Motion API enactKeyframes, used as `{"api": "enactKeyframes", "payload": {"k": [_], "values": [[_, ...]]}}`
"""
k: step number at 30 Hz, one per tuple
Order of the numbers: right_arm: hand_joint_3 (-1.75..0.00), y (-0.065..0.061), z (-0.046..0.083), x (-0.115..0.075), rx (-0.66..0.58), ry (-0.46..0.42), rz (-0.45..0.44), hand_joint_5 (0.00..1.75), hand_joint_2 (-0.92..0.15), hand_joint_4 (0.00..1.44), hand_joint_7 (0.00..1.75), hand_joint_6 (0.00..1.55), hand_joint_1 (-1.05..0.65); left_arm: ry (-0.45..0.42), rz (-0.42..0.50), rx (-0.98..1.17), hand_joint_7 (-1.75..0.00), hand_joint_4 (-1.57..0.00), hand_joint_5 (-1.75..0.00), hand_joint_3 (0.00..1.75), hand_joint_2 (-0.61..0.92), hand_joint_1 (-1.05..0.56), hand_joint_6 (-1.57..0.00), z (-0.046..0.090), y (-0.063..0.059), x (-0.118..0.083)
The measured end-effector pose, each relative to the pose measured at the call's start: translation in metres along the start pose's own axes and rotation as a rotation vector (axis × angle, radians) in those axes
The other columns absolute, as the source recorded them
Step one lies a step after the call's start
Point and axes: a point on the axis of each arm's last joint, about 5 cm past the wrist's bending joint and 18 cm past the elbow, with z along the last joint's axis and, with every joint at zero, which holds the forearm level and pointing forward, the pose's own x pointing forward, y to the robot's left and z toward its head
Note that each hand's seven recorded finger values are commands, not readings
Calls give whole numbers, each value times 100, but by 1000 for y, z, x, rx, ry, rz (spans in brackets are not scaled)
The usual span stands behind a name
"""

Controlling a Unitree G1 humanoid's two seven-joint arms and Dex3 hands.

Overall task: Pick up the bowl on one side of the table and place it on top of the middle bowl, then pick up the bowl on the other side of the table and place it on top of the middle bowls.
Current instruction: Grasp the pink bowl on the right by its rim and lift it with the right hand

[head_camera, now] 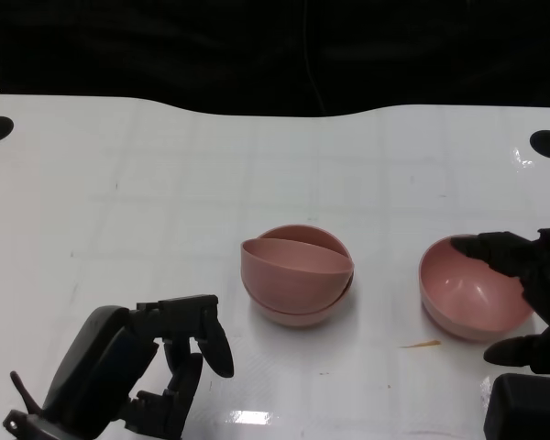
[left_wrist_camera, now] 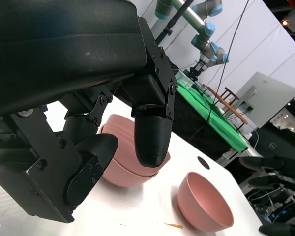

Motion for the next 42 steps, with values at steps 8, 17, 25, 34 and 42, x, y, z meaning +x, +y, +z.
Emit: {"api": "enactKeyframes", "payload": {"k": [8, 17, 25, 34, 42], "values": [[0, 12, -1, 11, -58, 11, 113, 26, -79, 37, 3, 41, -49, -10, 0, 5, -151, -90, -171, 166, 18, 2, -83, 1, 0, 3], [-2, 32, -6, 36, -112, 28, 180, 18, -85, 45, 2, 45, -46, -15, -4, 3, -152, -90, -171, 165, 18, 3, -83, 1, 0, 4], [-3, 55, -10, 57, -145, 40, 195, 20, -92, 68, 6, 61, -38, -20, -4, 4, -151, -90, -170, 164, 18, 1, -83, 0, 1, 6], [-1, 77, -25, 74, -147, -40, 96, 169, -90, 86, 90, 101, -13, -26, -7, 6, -150, -91, -170, 166, 16, 3, -83, -1, 1, 7], [-13, 82, -29, 75, -107, -124, 3, 175, -90, 89, 174, 67, -10, -25, -10, 8, -150, -91, -170, 167, 16, 2, -84, -1, 1, 6]]}}
